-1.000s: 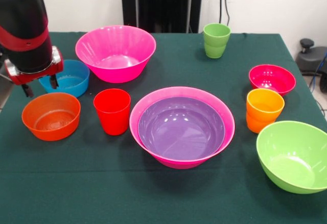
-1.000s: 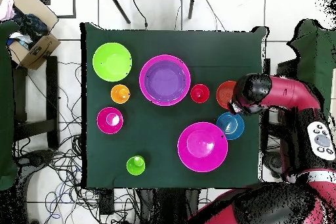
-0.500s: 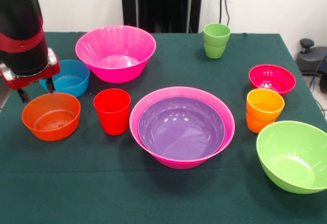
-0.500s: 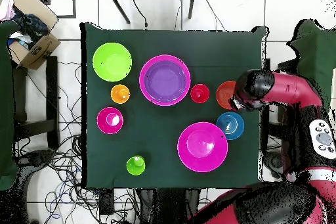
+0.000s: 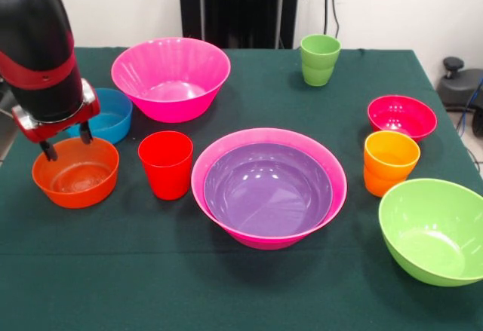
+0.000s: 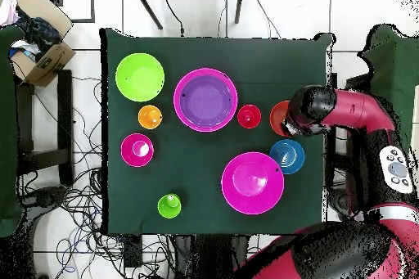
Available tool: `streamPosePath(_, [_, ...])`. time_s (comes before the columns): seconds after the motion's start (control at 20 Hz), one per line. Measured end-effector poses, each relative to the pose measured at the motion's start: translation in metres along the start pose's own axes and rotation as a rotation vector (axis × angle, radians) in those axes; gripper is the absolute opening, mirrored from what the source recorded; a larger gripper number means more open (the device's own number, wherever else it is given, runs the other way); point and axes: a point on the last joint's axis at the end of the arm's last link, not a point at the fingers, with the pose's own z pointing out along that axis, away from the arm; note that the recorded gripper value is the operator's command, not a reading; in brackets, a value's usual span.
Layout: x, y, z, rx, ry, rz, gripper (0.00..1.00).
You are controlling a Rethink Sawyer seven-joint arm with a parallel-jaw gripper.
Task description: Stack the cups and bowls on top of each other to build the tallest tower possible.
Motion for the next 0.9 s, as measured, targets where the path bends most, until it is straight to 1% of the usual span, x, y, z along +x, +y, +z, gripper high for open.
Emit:
streamPosePath(0.25, [-0.0018, 0.0041, 0.0051, -0.019, 0.005, -0.003, 1.0])
streamPosePath(0.35, [-0.0023, 0.0046, 0.0045, -0.023, 0.004, -0.003, 1.0])
streamPosePath(0.45, [-0.0031, 0.0055, 0.0028, -0.039, 0.001, 0.001, 1.0])
streamPosePath(0.6, [-0.0031, 0.0059, 0.0016, -0.05, -0.001, 0.004, 1.0])
streamPosePath(0.65, [-0.0029, 0.006, 0.0005, -0.06, -0.003, 0.007, 1.0])
streamPosePath(0.9, [-0.0061, 0.0069, -0.0029, -0.078, -0.016, 0.011, 1.0])
